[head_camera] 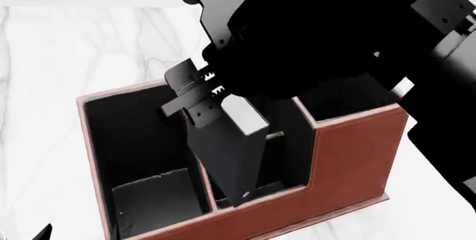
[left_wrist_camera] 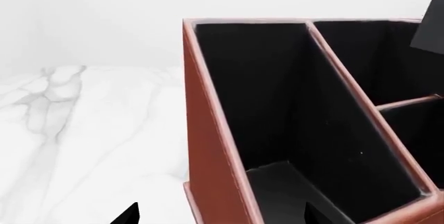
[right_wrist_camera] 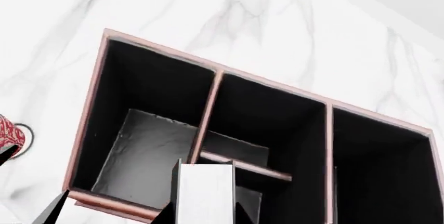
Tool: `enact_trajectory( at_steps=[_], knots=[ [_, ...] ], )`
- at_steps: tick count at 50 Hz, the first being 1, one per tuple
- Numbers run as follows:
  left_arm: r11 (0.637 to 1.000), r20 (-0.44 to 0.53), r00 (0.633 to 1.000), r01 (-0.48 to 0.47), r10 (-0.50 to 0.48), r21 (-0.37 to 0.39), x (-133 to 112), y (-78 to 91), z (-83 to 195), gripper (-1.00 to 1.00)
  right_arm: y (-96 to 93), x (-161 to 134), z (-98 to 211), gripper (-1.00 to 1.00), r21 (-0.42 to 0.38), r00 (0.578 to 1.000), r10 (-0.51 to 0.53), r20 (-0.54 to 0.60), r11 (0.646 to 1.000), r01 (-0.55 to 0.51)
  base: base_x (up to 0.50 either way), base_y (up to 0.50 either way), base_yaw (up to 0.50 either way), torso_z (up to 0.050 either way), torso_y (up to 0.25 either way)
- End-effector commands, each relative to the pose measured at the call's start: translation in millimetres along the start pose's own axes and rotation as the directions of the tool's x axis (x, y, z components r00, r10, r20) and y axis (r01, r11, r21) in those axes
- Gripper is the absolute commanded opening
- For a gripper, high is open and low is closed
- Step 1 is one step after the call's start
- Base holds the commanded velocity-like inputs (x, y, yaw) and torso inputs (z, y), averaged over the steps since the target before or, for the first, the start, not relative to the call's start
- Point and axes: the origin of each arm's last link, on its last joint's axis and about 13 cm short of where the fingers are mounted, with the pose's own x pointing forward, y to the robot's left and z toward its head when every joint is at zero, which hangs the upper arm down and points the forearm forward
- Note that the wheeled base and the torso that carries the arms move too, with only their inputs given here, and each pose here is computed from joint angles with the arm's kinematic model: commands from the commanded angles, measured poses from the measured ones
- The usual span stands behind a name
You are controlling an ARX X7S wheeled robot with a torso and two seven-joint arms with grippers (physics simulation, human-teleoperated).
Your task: Pick up the book and place it in the left compartment of the caddy.
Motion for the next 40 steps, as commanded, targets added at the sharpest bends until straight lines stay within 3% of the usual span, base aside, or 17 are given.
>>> enact_trajectory(
  at_steps=[1, 13, 21, 40],
  knots=[
    [1.0, 0.001, 1.0, 0.002, -0.002, 0.0, 0.0, -0.2, 0.3, 1.0, 13.2, 18.8, 21.7, -1.0, -0.056, 0.999, 0.008, 0.031, 0.998, -0.006, 0.0, 0.0, 0.0, 0.0, 0.0],
    [1.0, 0.0, 1.0, 0.004, -0.004, -0.006, 0.2, 0.0, 1.2, 1.0, 27.9, 41.1, 44.2, -1.0, -0.093, 0.995, 0.079, 0.056, 0.993, -0.073, 0.0, 0.0, 0.0, 0.0, 0.001],
    [1.0, -0.001, 1.0, 0.004, -0.004, -0.008, 0.1, -0.2, 1.1, 1.0, 28.4, 46.9, 46.1, -1.0, -0.102, 0.989, 0.092, 0.116, 0.992, -0.081, 0.0, 0.0, 0.0, 0.0, 0.001],
    [1.0, 0.002, 1.0, 0.006, -0.006, -0.013, 0.4, 0.1, 2.5, 1.0, 33.1, 61.8, 37.9, -1.0, -0.104, 0.984, 0.12, 0.135, 0.989, -0.107, 0.0, 0.0, 0.0, 0.0, 0.001]
  ],
)
